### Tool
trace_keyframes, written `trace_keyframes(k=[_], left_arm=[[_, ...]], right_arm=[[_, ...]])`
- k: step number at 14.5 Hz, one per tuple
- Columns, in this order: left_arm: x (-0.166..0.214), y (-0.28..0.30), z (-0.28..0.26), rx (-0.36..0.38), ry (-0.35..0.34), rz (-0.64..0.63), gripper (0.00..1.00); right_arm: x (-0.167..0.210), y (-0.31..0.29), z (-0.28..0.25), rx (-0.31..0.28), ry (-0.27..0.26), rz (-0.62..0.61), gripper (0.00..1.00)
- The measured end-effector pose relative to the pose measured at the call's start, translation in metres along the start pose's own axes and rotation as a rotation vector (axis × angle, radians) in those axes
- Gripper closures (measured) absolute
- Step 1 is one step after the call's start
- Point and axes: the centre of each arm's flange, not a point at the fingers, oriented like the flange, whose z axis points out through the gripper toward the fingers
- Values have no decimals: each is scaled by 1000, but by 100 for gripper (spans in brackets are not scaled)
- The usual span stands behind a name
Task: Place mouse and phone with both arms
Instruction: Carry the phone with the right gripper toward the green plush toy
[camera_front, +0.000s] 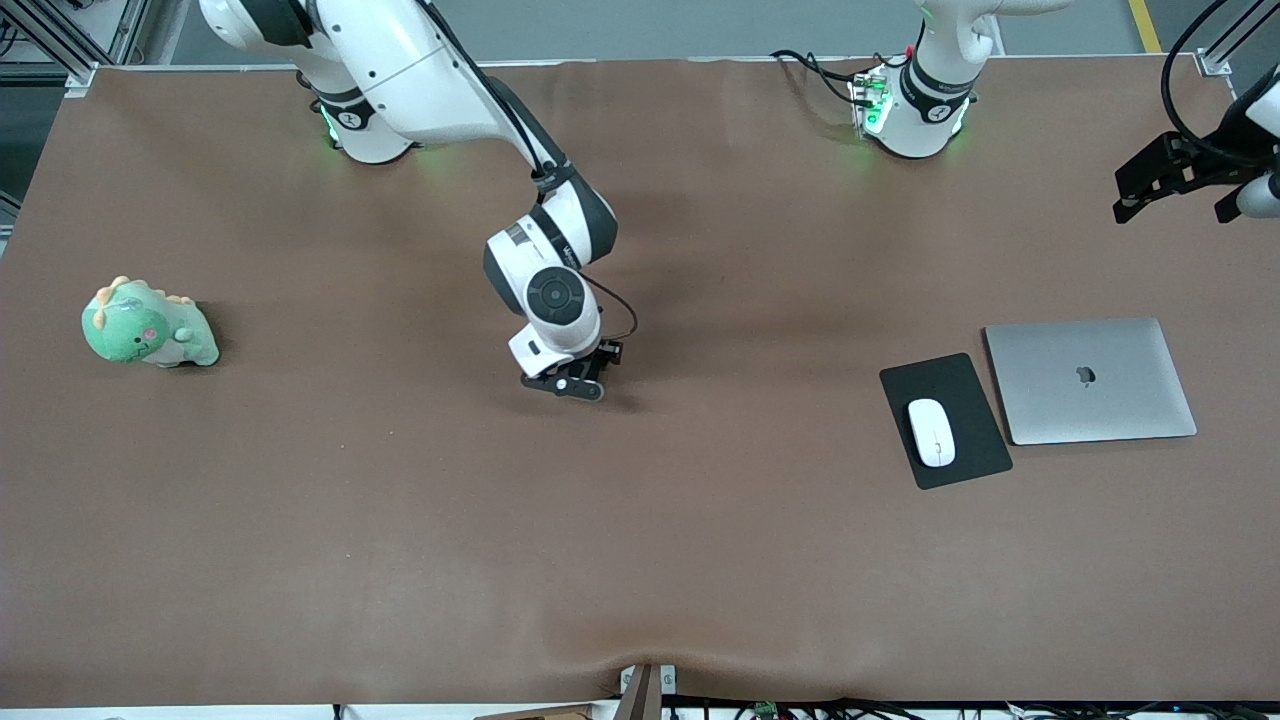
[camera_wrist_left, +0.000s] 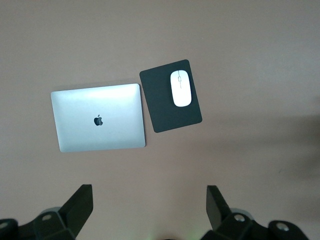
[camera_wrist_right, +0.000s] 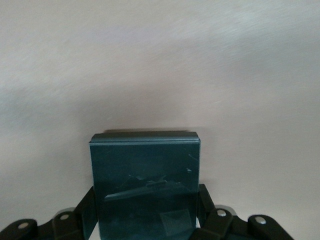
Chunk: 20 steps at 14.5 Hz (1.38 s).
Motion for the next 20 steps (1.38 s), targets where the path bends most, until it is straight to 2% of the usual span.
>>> trace_keyframes(k=[5,9,15,20], left_arm=[[10,1,16,-1,-24,2,0],[9,-1,11,-1,-15,-1,0],[2,-6,1,0,4,-39,0],[-9,-5,-2,1,14,-39,0]], right_arm=[[43,48,-43,7,-28,48,20],[63,98,-54,12,-47,13,20],[68,189,-54,18,-92,-37,20],[69,253,-46,47,-77,-74,20]])
